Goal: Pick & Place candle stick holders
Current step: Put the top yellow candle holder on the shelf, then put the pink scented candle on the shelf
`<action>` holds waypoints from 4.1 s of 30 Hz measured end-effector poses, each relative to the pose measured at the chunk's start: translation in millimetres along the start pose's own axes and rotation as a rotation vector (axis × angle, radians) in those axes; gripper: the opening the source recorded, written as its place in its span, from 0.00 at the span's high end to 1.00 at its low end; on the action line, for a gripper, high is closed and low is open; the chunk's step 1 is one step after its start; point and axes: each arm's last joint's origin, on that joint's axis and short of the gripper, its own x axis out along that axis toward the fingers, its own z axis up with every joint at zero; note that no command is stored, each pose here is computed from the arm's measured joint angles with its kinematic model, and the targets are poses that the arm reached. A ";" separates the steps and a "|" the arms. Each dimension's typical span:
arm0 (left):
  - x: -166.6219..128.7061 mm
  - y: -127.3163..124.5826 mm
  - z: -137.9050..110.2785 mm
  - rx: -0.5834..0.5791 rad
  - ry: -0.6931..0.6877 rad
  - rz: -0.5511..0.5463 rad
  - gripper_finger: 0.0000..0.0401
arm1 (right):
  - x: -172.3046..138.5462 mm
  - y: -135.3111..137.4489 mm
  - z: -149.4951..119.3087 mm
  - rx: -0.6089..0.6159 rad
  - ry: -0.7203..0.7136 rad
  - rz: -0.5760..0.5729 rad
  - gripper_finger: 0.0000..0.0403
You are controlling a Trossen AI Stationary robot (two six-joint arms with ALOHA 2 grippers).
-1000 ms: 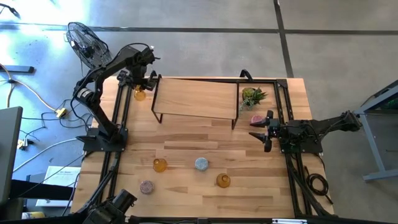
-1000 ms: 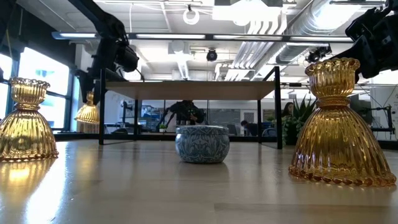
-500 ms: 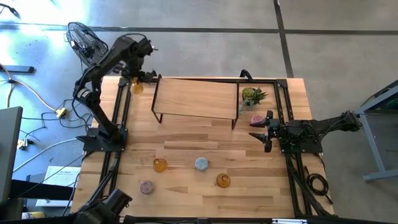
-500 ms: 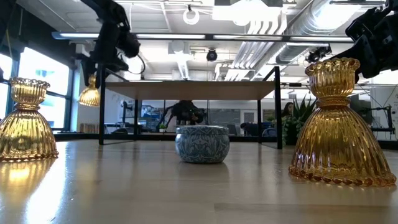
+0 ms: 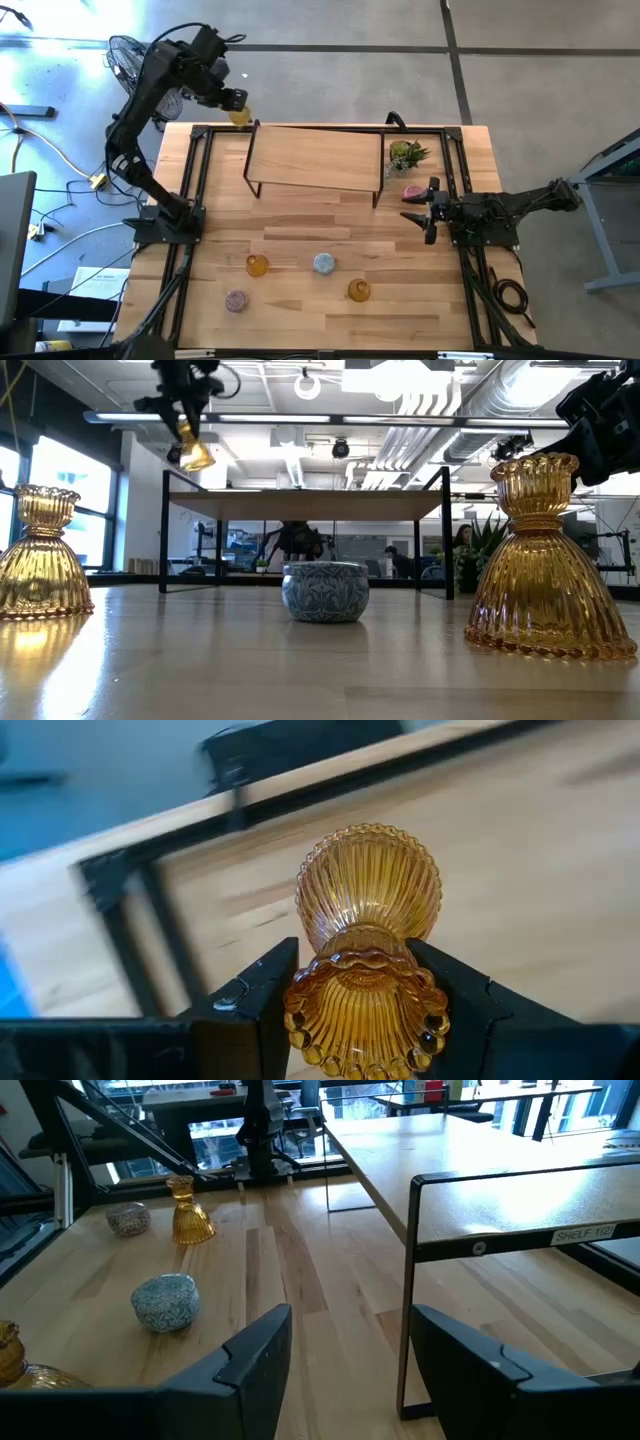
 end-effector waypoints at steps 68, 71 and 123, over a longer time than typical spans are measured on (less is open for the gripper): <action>59.7 -87.3 37.4 0.299 0.072 -0.073 0.23 | 0.0 -0.8 -1.0 0.002 0.009 -0.023 0.50; 36.2 -90.2 37.4 0.301 0.013 -0.104 0.23 | 0.0 -0.8 -1.0 0.002 0.009 -0.023 0.50; -125.9 -149.3 -163.9 0.816 -0.516 -0.196 0.23 | -8.3 49.9 238.8 -0.232 0.380 -0.460 0.58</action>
